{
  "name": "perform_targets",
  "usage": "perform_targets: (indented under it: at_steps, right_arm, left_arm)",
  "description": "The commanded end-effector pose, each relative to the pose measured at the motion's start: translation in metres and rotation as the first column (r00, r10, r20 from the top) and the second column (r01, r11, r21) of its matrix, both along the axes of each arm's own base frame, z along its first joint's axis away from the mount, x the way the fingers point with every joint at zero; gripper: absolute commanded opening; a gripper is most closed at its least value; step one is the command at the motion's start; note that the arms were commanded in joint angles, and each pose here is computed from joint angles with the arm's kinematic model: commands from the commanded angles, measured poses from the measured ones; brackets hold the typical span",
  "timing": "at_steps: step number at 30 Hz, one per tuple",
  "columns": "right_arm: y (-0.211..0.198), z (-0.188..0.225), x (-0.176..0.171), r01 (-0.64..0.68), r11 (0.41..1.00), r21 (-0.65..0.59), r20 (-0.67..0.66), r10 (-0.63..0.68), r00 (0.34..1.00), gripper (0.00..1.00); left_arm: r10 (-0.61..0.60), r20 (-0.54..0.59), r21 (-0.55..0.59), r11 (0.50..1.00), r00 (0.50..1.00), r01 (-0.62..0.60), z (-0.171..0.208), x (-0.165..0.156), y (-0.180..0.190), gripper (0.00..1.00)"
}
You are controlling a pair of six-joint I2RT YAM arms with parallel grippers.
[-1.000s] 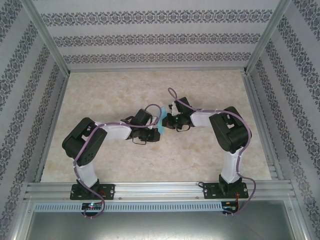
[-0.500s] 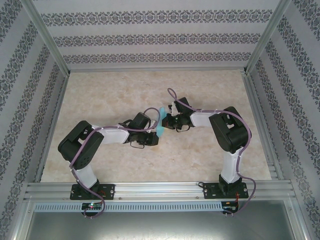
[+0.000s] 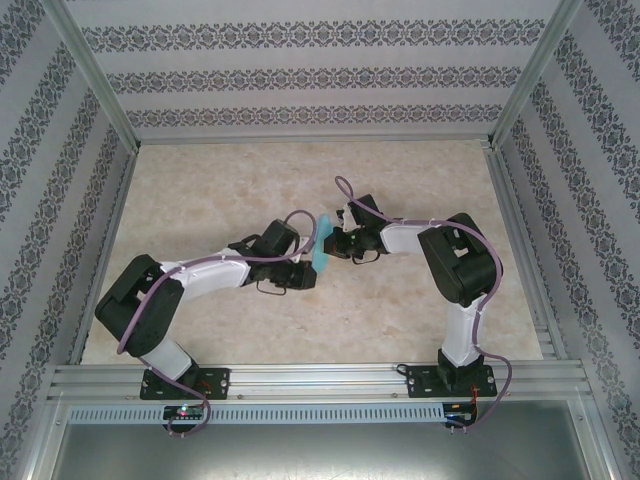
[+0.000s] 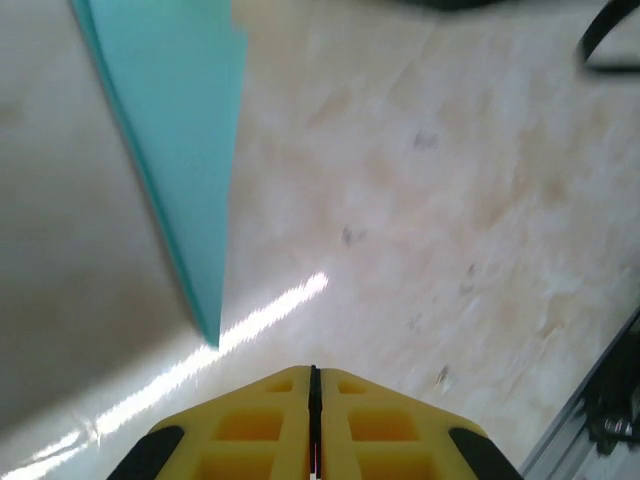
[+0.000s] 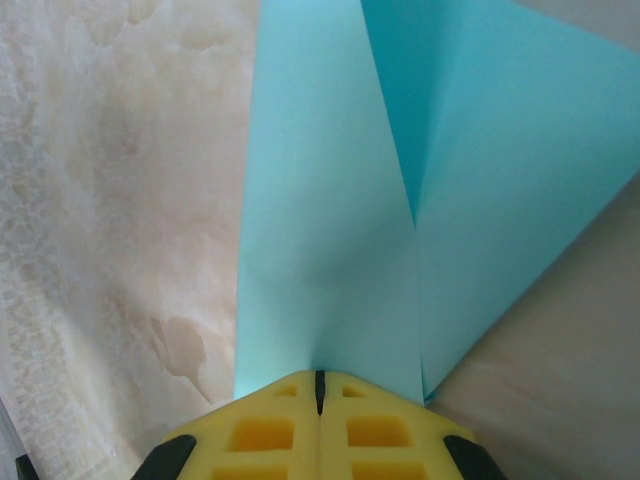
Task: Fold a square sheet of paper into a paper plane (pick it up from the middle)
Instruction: Fold the wing for the fifth time at the center of the table.
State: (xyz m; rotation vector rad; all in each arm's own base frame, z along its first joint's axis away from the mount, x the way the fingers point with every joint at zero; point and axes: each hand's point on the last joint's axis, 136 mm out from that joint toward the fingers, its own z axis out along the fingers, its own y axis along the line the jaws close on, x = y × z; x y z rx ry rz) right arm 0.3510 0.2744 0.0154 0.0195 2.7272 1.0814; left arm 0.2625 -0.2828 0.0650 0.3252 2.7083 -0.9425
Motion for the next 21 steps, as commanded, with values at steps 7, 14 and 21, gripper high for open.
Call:
perform_targets:
  at_steps: [7, 14, 21]
  right_arm:
    - [-0.025, -0.042, -0.032, 0.005, 0.991, -0.135, -0.126, -0.022, 0.992, 0.01]
    - [-0.020, -0.035, -0.031, 0.011, 0.996, -0.090, -0.128, -0.022, 0.992, 0.01]
    - [-0.015, -0.024, -0.029, 0.021, 0.999, -0.043, -0.121, -0.026, 0.992, 0.01]
  left_arm:
    - [0.081, 0.051, 0.014, 0.997, 0.995, -0.082, -0.009, 0.053, -0.003, 0.11]
    - [0.086, 0.029, 0.054, 0.995, 0.996, -0.088, -0.037, 0.059, -0.001, 0.11]
    - [0.081, 0.016, 0.133, 0.988, 0.997, -0.083, -0.060, 0.055, 0.011, 0.10]
